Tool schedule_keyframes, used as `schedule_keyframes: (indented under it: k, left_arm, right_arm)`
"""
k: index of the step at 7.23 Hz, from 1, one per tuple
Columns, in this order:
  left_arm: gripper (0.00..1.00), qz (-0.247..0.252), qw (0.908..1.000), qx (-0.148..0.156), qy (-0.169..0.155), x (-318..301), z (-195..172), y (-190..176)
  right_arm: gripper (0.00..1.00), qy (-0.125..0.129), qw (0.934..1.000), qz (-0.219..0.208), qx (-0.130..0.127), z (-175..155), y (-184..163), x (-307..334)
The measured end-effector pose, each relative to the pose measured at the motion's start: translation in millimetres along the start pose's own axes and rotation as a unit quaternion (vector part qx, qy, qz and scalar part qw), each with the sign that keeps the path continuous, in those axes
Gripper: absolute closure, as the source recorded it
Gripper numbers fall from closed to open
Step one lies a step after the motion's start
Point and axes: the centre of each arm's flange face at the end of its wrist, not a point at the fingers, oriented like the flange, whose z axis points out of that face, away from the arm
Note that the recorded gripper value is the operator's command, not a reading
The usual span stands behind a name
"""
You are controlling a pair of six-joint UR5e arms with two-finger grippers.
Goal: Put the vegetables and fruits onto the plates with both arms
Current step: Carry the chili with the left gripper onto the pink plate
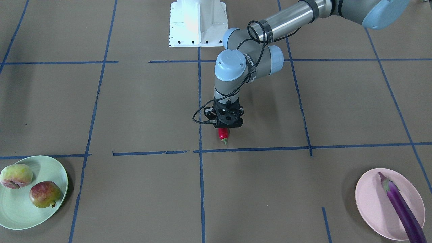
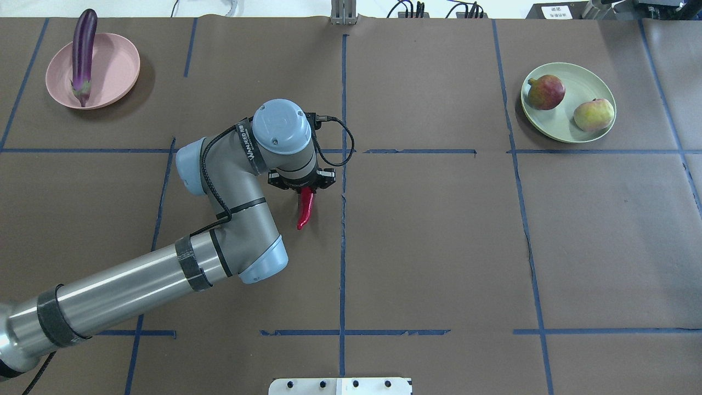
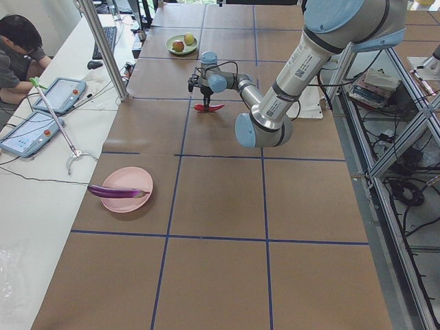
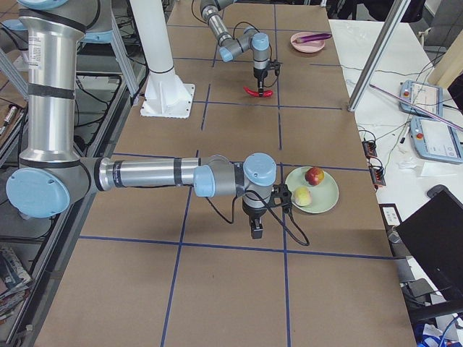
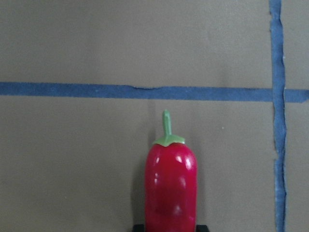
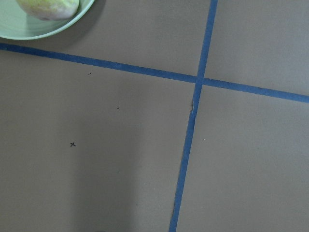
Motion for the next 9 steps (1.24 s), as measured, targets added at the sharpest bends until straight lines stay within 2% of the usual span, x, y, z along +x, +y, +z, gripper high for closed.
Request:
schedule_keyframes:
  k: [1, 2, 4, 5, 7, 9]
  left_arm:
    - [0.98, -0.005, 1.0, 0.006, 0.0, -5.8, -6.6, -10.9]
    - [0.98, -0.019, 0.9997, 0.014, 0.005, -20.3, -23.8, -36.6]
    - [0.99, -0.058, 0.998, 0.018, 0.018, -87.5, -69.7, -113.2]
    - [0.99, -0.058, 0.9981, 0.018, 0.012, -143.2, -88.7, -159.3]
    - [0.99, -0.031, 0.9992, 0.0, -0.025, -277.1, -95.5, -243.1]
    - [0.96, -0.004, 0.9983, -0.018, -0.056, -387.5, -81.6, -286.3]
  right_arm:
    - [0.0, 0.0, 1.0, 0.0, 0.0, 0.3, 0.1, 0.4]
    - [0.0, 0.0, 1.0, 0.0, -0.001, 0.6, 0.4, 0.6]
    - [0.0, 0.001, 1.0, 0.005, -0.006, 5.0, 8.2, 4.7]
    - [0.0, 0.0, 0.9999, 0.007, -0.009, 7.1, 12.7, 6.6]
    - [0.0, -0.002, 0.9999, 0.01, -0.011, 9.1, 16.7, 8.0]
    - [0.0, -0.005, 0.9999, 0.011, -0.012, 10.0, 17.4, 8.2]
